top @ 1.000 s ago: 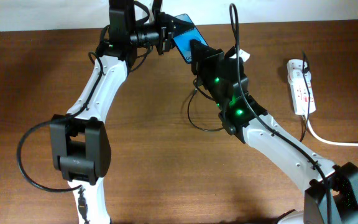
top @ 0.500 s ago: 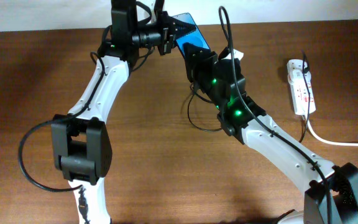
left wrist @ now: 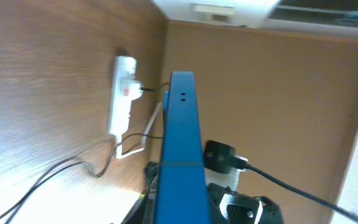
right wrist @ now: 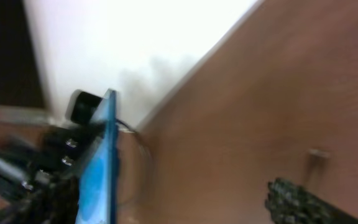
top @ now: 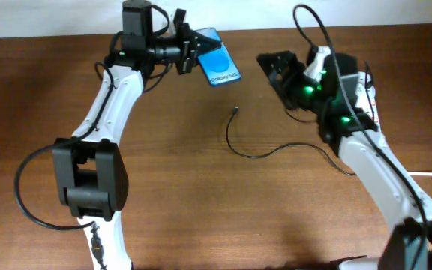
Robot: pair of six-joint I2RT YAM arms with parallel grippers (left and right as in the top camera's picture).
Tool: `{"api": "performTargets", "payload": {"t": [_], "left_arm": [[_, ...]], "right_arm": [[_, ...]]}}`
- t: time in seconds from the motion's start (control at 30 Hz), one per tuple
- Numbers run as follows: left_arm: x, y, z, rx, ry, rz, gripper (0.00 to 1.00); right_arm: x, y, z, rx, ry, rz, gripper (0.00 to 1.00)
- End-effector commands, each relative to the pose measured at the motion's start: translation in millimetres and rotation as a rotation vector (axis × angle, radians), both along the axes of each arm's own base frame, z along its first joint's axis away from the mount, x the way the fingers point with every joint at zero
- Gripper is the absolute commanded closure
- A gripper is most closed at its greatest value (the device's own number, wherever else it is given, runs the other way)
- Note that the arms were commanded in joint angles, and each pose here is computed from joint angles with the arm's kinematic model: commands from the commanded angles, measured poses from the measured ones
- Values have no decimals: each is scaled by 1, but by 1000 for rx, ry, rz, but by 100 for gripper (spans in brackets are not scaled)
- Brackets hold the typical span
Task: Plug charger to phone and switch on socket
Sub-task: 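Lower the right gripper and grasp the black cable near its tip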
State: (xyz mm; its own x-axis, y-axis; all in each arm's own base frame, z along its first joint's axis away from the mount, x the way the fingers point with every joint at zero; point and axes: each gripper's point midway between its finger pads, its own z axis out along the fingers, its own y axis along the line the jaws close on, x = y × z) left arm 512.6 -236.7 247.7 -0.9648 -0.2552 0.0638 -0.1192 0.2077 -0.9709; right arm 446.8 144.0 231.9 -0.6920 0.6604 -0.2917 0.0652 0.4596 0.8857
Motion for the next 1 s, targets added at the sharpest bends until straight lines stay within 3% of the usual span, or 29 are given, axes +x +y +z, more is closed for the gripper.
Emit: {"api": "performTargets", "payload": {"t": [0.0,0.23,0.53,0.7,0.8,0.97], "left_arm": [[-3,19,7,22,-114,-37,100],[4,67,15,-24,-128,-12,100],[16,129,19,-42,-130,77,100],[15,130,19,-40,-145,73,100],[15,130,19,-40,-145,73,100],[15,130,19,-39,-145,74,100]], "right_arm": [[-28,-5,-15,-235,-62,160,2],[-42,18,-46,-469,11,243,2],[-6,63,-93,-618,287,488,1],[12,70,-136,-589,363,448,2],[12,68,-158,-574,449,403,29],[15,67,-175,-556,522,317,49]]}}
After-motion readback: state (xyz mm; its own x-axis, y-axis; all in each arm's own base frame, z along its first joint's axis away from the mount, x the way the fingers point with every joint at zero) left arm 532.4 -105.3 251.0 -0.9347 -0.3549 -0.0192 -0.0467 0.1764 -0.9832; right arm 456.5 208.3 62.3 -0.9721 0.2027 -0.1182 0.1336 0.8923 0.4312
